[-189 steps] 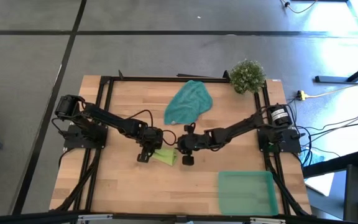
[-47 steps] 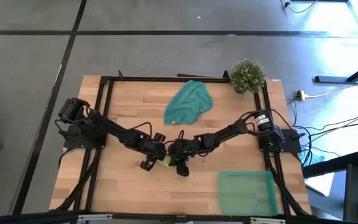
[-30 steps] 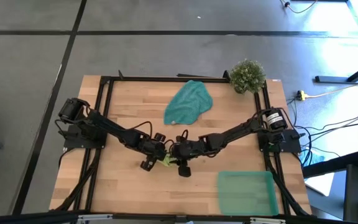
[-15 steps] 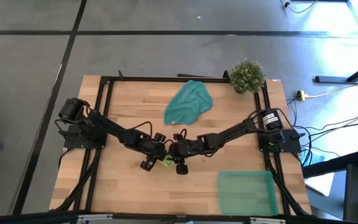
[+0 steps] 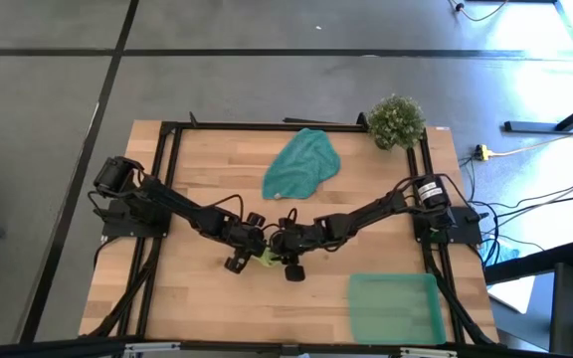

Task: Roll microfiber towels into tight, uniform cylinder then place into a basket
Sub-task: Roll the green microfiber cloth, then put the green rolled microfiber cloth into the green bin

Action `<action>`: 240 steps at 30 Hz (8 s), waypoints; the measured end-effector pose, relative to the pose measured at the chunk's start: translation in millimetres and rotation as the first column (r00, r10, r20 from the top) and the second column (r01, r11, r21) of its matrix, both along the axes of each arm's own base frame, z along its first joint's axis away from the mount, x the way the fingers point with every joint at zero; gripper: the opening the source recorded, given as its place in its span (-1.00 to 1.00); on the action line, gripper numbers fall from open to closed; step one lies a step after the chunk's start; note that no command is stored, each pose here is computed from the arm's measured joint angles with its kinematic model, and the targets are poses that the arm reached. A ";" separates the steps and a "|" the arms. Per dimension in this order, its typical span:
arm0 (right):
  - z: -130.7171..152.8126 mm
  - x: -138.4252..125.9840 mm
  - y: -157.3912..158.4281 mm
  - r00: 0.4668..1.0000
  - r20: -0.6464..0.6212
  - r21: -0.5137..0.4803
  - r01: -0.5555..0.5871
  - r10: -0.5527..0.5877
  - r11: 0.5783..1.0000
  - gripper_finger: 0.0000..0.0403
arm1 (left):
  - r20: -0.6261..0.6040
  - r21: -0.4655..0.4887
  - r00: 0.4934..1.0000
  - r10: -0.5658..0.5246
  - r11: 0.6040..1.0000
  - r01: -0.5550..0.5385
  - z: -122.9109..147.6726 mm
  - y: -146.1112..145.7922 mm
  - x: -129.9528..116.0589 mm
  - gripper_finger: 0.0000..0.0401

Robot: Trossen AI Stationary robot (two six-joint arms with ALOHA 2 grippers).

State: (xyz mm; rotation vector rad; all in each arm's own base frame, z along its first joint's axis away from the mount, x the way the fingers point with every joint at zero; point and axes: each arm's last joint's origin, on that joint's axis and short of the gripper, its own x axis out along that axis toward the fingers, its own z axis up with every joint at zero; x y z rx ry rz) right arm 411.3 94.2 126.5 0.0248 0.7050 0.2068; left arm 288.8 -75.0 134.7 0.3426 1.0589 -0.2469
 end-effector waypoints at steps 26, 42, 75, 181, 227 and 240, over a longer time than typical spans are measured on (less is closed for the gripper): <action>-2.9 -7.1 -1.5 0.995 -0.094 -0.006 0.020 -0.021 1.000 -0.43 | 0.051 0.063 0.992 0.116 0.991 -0.119 52.4 11.7 -30.1 -0.46; 30.9 -17.2 -4.9 0.991 -0.076 -0.095 0.106 -0.114 0.990 -0.43 | -0.031 0.138 0.954 0.298 0.947 -0.292 58.1 21.8 -51.1 -0.46; -15.7 -2.6 24.6 0.999 -0.007 -0.016 0.040 -0.040 0.999 -0.43 | -0.087 -0.015 0.910 0.406 0.912 -0.409 15.4 20.0 -68.6 -0.46; 50.4 -25.7 15.9 0.998 -0.004 -0.156 0.058 -0.059 0.986 -0.43 | 0.407 -0.238 0.853 0.326 0.940 -0.245 67.8 7.6 -150.7 -0.46; 84.3 34.8 15.8 0.992 0.113 -0.218 0.087 -0.064 0.972 0.46 | 0.407 -0.238 0.854 0.326 0.940 -0.245 68.0 7.6 -150.6 -0.46; 60.9 41.5 -2.2 0.995 0.026 -0.176 0.104 -0.101 0.979 0.94 | 0.408 -0.239 0.853 0.326 0.940 -0.245 68.1 7.6 -150.5 -0.46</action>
